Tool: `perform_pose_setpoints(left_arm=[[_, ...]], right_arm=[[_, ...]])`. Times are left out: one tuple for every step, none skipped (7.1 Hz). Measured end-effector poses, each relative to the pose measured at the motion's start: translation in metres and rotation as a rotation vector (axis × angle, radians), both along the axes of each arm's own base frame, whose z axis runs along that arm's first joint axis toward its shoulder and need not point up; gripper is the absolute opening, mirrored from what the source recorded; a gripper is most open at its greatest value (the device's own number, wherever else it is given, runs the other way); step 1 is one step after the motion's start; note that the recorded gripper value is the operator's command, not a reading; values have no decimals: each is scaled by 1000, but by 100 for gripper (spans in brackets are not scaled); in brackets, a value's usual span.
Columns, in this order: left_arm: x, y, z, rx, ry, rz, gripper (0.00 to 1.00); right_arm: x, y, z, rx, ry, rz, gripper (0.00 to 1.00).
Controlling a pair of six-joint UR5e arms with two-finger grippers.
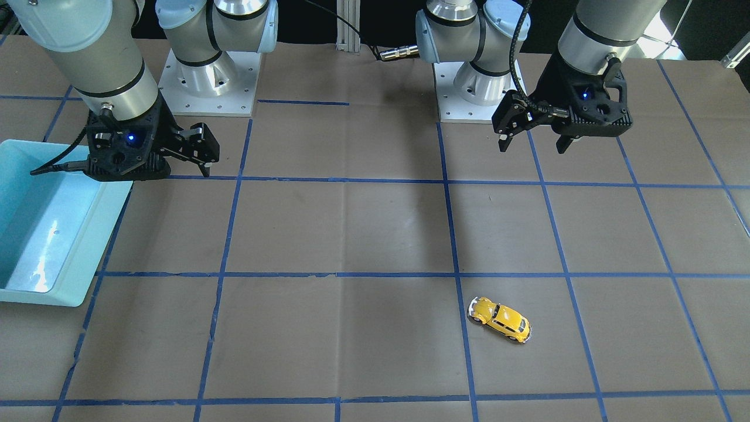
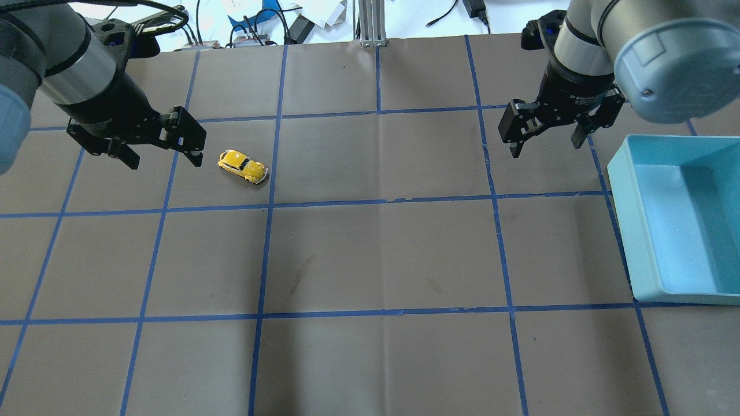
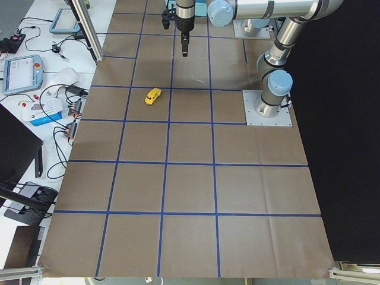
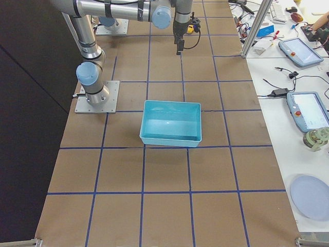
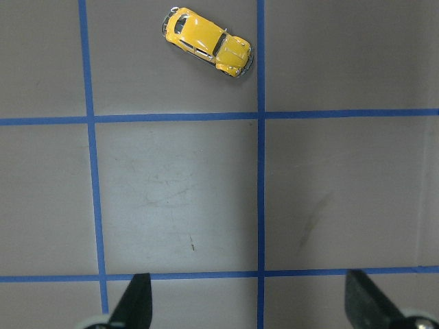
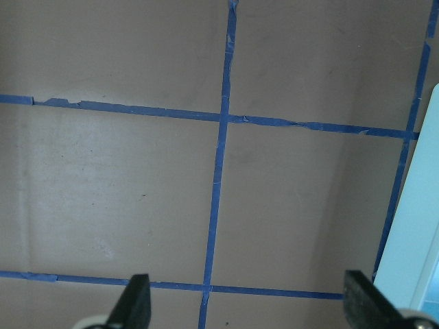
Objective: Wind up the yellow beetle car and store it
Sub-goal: 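Move the left gripper above the yellow beetle car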
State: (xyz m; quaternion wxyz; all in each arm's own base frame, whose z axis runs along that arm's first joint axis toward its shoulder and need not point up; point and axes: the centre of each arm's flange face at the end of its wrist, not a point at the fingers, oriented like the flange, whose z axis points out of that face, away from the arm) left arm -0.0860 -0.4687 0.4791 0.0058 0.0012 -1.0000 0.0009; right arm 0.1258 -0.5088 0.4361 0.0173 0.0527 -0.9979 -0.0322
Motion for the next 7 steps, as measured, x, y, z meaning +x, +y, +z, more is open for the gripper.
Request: perform_pose_setpoints(left_arm=[[0, 1, 0, 1, 0, 0, 100], [-1, 1, 1, 1, -1, -1, 100], [-1, 2, 1, 2, -1, -3, 100], [-1, 2, 0, 4, -2, -9, 100], [0, 3, -2, 7, -5, -15, 100], [0, 3, -4, 8, -5, -19, 100], [0, 2, -6, 7, -4, -22, 100]], right_arm=[[0, 0, 0, 1, 0, 0, 100], [0, 0, -1, 1, 0, 0, 100], [0, 0, -1, 1, 0, 0, 100], [0, 0, -1, 1, 0, 0, 100], [0, 0, -1, 1, 0, 0, 100], [0, 0, -1, 2, 0, -1, 100], [0, 0, -1, 2, 0, 0, 100]])
